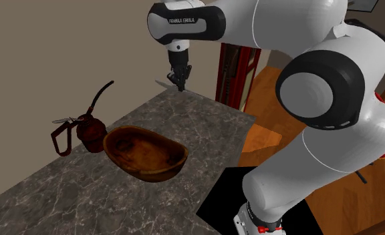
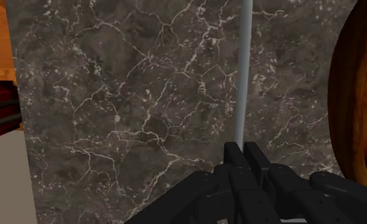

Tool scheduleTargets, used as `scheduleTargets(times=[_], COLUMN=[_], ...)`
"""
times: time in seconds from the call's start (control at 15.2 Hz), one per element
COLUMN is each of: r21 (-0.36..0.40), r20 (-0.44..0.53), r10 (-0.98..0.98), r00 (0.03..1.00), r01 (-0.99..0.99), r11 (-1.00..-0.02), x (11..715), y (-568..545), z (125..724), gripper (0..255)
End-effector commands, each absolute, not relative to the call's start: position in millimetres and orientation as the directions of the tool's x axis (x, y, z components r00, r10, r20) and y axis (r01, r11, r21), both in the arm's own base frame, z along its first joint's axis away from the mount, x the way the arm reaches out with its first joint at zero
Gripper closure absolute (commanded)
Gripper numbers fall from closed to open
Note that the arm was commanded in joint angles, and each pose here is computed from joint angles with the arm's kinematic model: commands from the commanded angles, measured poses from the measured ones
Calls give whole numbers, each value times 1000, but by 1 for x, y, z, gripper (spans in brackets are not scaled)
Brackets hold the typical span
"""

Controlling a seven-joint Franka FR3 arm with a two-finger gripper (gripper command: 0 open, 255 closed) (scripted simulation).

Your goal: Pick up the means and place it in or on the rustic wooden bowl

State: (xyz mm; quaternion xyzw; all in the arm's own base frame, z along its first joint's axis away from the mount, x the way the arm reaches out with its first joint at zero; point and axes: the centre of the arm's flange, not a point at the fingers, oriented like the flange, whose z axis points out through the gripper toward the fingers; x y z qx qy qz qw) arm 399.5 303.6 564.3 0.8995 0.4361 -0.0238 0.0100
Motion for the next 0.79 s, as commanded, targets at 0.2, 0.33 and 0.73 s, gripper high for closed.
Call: scheduleTargets(times=[0.2, 0.33, 0.73], r21=[-3, -3, -3], r20=[-52, -52, -52], r10=[784, 784, 784], r00=[618, 618, 618], r01=[785, 785, 785], r11=[-619, -619, -619], x=[377, 354, 287], y=[317, 331, 372], z=[582, 584, 591], gripper=[255, 255, 255])
